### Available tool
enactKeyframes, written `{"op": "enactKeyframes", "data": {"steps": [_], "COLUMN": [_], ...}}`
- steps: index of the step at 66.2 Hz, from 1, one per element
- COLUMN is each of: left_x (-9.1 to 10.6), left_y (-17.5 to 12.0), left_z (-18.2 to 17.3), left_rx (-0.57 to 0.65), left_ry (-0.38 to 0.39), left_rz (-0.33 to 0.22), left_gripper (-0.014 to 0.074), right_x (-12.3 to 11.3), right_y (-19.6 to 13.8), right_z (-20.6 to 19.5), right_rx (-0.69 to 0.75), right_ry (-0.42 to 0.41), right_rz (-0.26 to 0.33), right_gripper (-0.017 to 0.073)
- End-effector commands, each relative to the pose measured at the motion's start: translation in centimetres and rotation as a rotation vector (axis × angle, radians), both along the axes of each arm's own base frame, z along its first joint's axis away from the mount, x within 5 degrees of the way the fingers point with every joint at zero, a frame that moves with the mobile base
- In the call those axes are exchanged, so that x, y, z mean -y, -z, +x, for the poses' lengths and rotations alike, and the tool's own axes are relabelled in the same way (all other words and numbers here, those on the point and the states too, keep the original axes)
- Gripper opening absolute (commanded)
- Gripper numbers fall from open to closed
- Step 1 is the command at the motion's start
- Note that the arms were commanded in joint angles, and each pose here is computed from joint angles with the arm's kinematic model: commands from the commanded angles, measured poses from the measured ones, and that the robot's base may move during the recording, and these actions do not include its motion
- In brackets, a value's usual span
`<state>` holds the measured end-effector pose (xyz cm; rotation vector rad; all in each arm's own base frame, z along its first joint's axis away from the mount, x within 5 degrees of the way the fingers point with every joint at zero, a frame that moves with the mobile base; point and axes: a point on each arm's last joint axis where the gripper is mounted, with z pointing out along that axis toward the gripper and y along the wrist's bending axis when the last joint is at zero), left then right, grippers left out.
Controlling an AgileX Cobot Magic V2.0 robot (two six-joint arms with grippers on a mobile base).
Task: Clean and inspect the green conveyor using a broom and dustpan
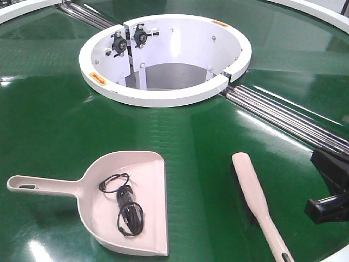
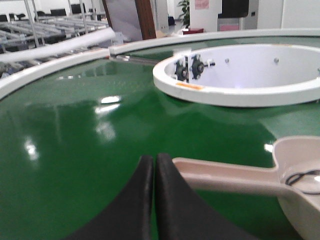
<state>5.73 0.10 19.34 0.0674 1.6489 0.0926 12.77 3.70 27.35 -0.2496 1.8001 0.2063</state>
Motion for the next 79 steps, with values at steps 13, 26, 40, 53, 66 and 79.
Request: {"op": "enactKeyframes", "data": {"steps": [13, 26, 40, 53, 66, 79], "left_x": [-0.10, -0.10, -0.10, -0.10, -0.10, -0.10], "left_y": [0.68, 0.66, 0.66, 0.66, 0.66, 0.66], "left_z": [-0.10, -0.10, -0.10, -0.10, -0.10, -0.10], "left_rx": [0.024, 0.024, 0.024, 0.024, 0.024, 0.024], "left_ry": [-0.011, -0.011, -0.011, -0.011, -0.011, -0.011], "left_rz": [-0.007, -0.007, -0.007, -0.007, -0.007, -0.007], "left_gripper": [-0.0023, -0.0023, -0.0023, -0.0023, -0.0023, -0.0023], "right_x": [0.03, 0.03, 0.03, 0.03, 0.03, 0.04], "right_y": [-1.72, -1.72, -1.72, -1.72, -1.72, -1.44], "right_z": [0.20, 0.20, 0.20, 0.20, 0.20, 0.18], "right_rx": [0.107, 0.107, 0.107, 0.107, 0.107, 0.100], "right_ry": [0.006, 0.006, 0.006, 0.006, 0.006, 0.005], "right_rz": [0.020, 0.020, 0.020, 0.020, 0.020, 0.012], "right_gripper": [-0.0005, -0.0005, -0.0005, -0.0005, -0.0005, -0.0005]}}
